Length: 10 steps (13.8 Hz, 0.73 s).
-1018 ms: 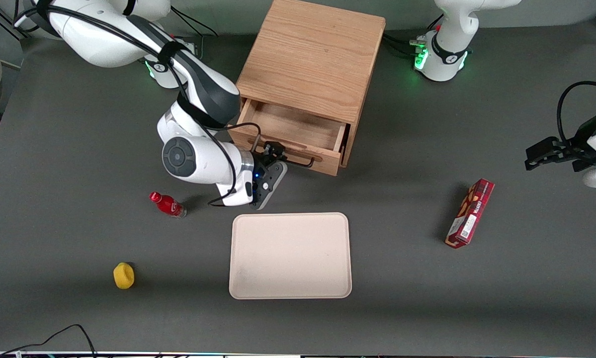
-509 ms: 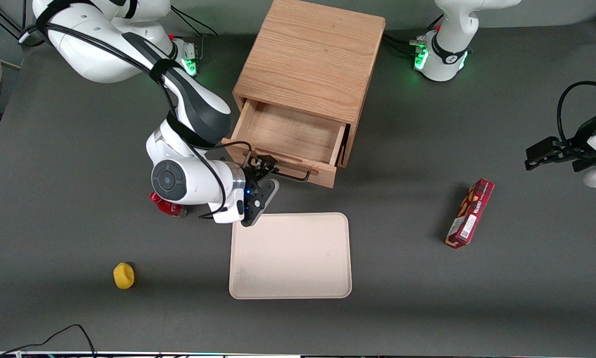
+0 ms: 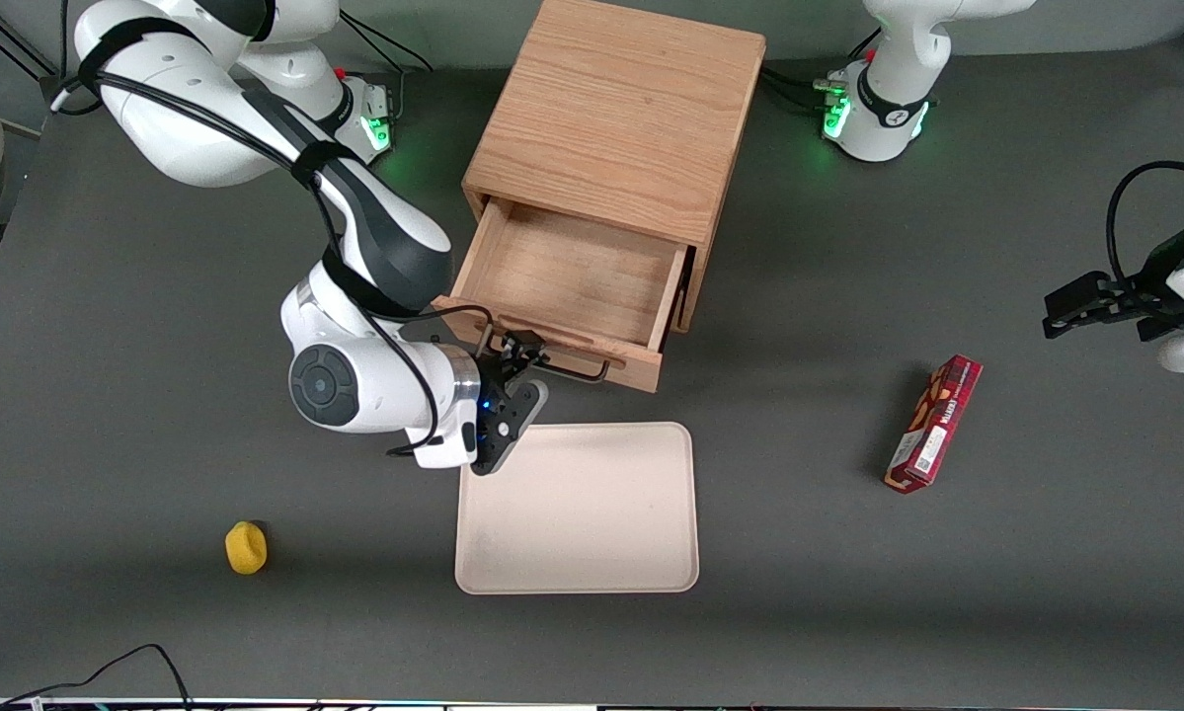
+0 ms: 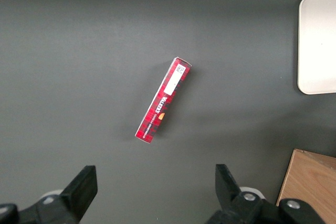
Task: Open upper drawer
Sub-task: 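Pull the handle outward with the right gripper, sliding the drawer open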
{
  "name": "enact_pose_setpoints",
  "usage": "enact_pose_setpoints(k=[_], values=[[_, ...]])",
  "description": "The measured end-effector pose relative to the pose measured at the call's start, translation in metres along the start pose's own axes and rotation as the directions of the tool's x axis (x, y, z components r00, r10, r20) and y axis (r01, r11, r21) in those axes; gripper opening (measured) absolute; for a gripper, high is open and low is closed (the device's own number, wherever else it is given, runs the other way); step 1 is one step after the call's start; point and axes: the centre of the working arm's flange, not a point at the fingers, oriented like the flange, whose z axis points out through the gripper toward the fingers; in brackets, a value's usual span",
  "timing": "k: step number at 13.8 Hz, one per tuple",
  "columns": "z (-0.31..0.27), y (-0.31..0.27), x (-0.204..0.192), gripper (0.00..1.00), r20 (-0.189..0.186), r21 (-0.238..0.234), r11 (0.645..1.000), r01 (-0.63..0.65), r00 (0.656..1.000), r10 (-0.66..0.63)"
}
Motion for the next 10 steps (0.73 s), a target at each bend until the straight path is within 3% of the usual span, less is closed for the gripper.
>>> enact_pose_setpoints(k=[10], values=[[-0.018, 0.028, 0.007, 1.0, -0.039, -0.042, 0.997, 0.065, 0.997, -0.067]])
